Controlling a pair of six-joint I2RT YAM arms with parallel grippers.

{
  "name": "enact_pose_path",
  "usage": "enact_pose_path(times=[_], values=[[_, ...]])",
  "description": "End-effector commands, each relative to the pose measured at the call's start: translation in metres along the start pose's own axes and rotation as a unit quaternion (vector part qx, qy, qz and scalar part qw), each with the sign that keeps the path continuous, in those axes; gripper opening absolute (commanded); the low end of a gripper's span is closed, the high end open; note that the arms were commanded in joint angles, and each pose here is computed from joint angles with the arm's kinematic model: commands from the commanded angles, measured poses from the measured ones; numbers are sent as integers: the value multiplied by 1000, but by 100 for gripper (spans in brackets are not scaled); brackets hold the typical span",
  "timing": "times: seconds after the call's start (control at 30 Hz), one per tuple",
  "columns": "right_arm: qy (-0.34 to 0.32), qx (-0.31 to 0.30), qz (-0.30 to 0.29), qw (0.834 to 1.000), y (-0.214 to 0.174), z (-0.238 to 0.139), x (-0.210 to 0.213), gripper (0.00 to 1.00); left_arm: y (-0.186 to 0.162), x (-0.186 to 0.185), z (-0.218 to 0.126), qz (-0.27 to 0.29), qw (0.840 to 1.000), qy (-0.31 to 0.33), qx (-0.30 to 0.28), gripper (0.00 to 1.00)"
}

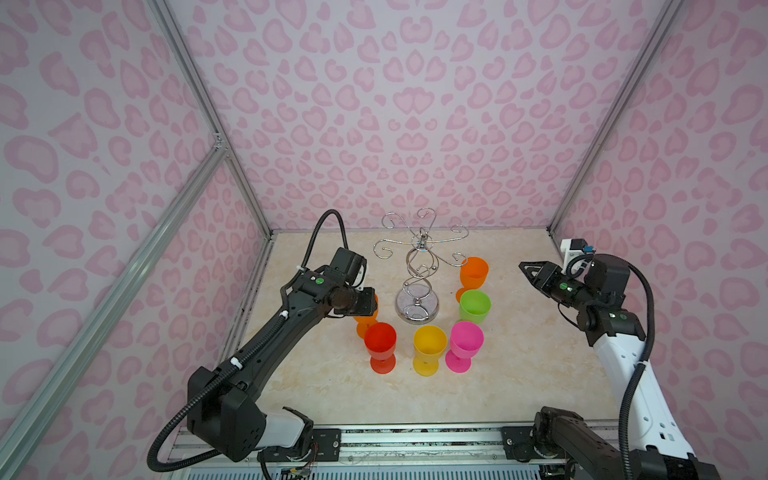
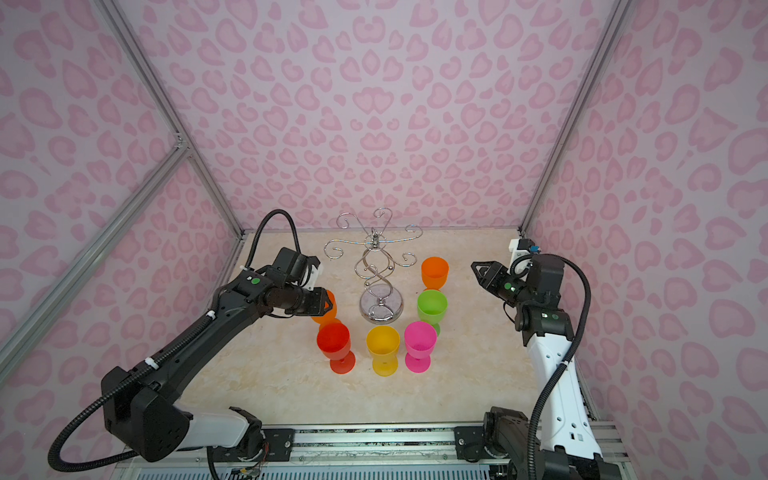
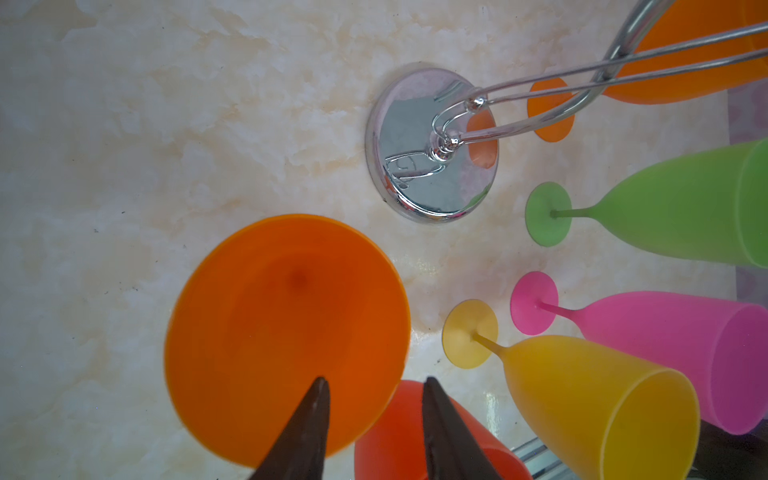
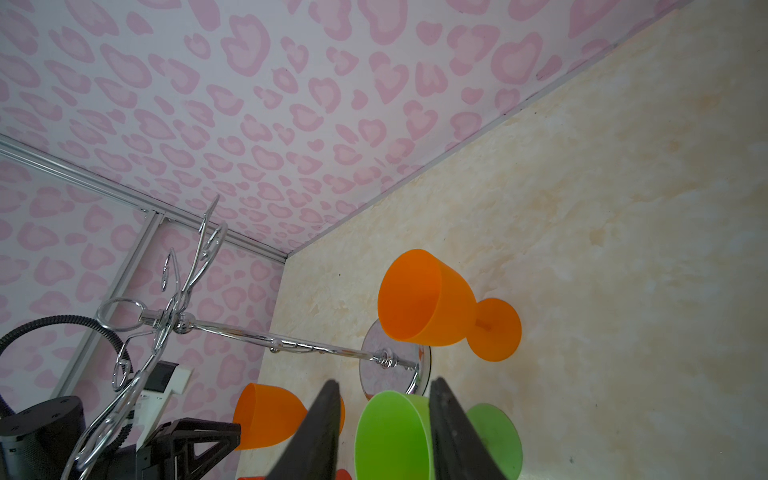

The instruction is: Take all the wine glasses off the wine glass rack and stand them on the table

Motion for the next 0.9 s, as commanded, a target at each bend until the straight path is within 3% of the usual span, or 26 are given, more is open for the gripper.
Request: enact_pose_path(times=[0.0, 0.23, 0.4, 0.5, 0.6, 0.7, 0.8, 0.87], values=[[8, -8, -3, 1000, 3, 1, 1, 37, 2, -4, -13, 2, 1000, -12, -15, 44], [2, -10, -10, 1000, 5, 0, 1, 37, 1, 5, -55, 16, 997, 35, -61, 57], [-26, -19, -27, 999, 7, -5, -2, 37, 5, 22, -116, 6, 982, 105, -159, 67], [-64, -36, -47, 996, 9, -11, -7, 37, 13, 47, -150, -31, 942, 167, -290, 83], [-112, -69, -70, 989, 13, -19, -14, 37, 13, 77, -163, -69, 872, 220, -432, 99], [-153, -103, -89, 979, 15, -26, -22, 38, 7, 103, -161, -113, 801, 237, -538, 97], [-190, -128, -106, 968, 11, -30, -33, 39, 0, 123, -137, -112, 775, 245, -571, 97], [-217, -137, -122, 959, 10, -33, -40, 39, 0, 139, -118, -125, 771, 259, -568, 97]])
Point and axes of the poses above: each gripper's point midway between its finger pads, its own z axis out along the fingers, its own x axis along the line the jaws close on, y = z × x, the point moved 6 cm from there along -z, back along the fingers, and after that the axes turned 9 degrees about -z, right-handed, at the moved point
